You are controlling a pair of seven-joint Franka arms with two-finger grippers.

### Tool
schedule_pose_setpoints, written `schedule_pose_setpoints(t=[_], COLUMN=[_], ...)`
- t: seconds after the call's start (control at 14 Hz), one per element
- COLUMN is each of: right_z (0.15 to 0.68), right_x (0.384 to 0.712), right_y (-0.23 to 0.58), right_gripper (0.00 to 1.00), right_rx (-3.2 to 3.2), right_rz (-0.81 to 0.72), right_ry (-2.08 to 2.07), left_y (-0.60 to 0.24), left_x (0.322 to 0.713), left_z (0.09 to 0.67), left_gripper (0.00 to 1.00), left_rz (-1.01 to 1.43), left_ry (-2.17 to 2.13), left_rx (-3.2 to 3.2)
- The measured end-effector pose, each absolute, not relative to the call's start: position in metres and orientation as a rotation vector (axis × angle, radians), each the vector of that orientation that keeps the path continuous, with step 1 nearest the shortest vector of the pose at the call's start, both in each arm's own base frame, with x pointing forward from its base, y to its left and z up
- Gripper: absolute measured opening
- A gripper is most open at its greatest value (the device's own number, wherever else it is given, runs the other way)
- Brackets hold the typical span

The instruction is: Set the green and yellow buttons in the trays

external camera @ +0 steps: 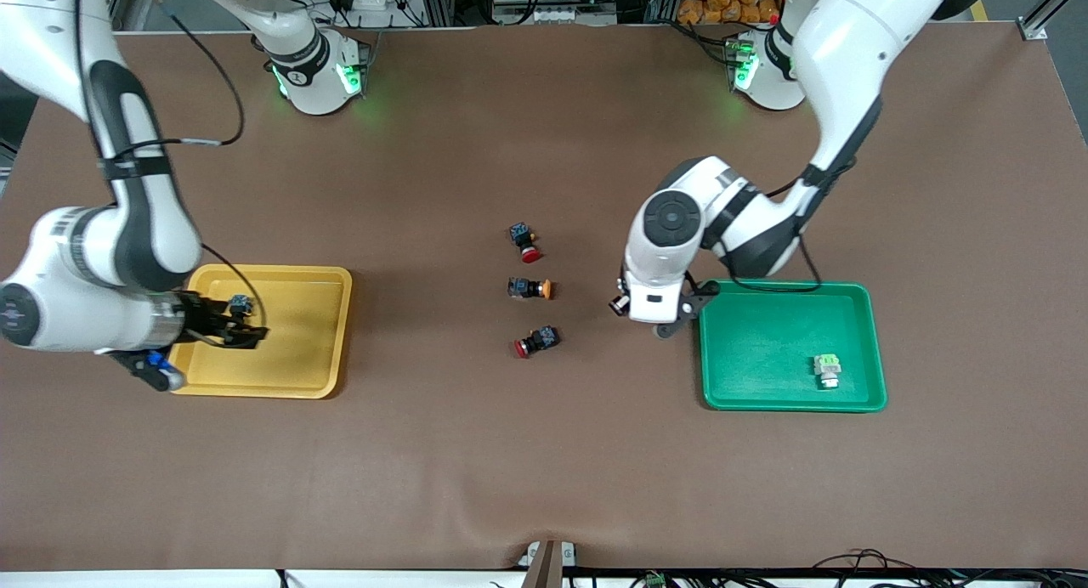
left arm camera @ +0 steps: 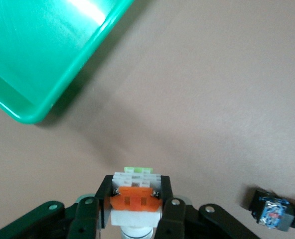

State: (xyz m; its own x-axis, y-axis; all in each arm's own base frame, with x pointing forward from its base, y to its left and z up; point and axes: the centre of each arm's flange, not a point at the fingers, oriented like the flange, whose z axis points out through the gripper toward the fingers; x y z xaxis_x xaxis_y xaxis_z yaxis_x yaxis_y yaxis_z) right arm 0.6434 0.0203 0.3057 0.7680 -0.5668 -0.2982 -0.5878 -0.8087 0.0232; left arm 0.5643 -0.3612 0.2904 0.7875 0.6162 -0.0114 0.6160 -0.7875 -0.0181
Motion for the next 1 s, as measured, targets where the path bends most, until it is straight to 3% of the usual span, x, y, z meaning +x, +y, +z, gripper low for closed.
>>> schedule_pose_setpoints(t=[0.43, 0.71, 1.0], right_z=[0.305, 0.289, 0.249], right_x=[0.631, 0.596, 0.567], right_y=[0.203, 0.320, 0.385], right_gripper=[1.00, 1.00, 1.00], right_rx=[-2.652, -2.534, -2.461], right_rz=[0.349, 0.272, 0.234], right_ry=[1.500, 1.672, 1.751], left_y=[-0.281, -0.229, -0.183], left_x=[0.601, 0.620, 0.635], left_z=[0.300, 0.297, 0.297], left_gripper=[0.41, 0.41, 0.41], left_rz=[0.093, 0.119, 0.123], left_ry=[-0.843, -0.694, -0.587], left_rx=[-3.007, -3.037, -3.067])
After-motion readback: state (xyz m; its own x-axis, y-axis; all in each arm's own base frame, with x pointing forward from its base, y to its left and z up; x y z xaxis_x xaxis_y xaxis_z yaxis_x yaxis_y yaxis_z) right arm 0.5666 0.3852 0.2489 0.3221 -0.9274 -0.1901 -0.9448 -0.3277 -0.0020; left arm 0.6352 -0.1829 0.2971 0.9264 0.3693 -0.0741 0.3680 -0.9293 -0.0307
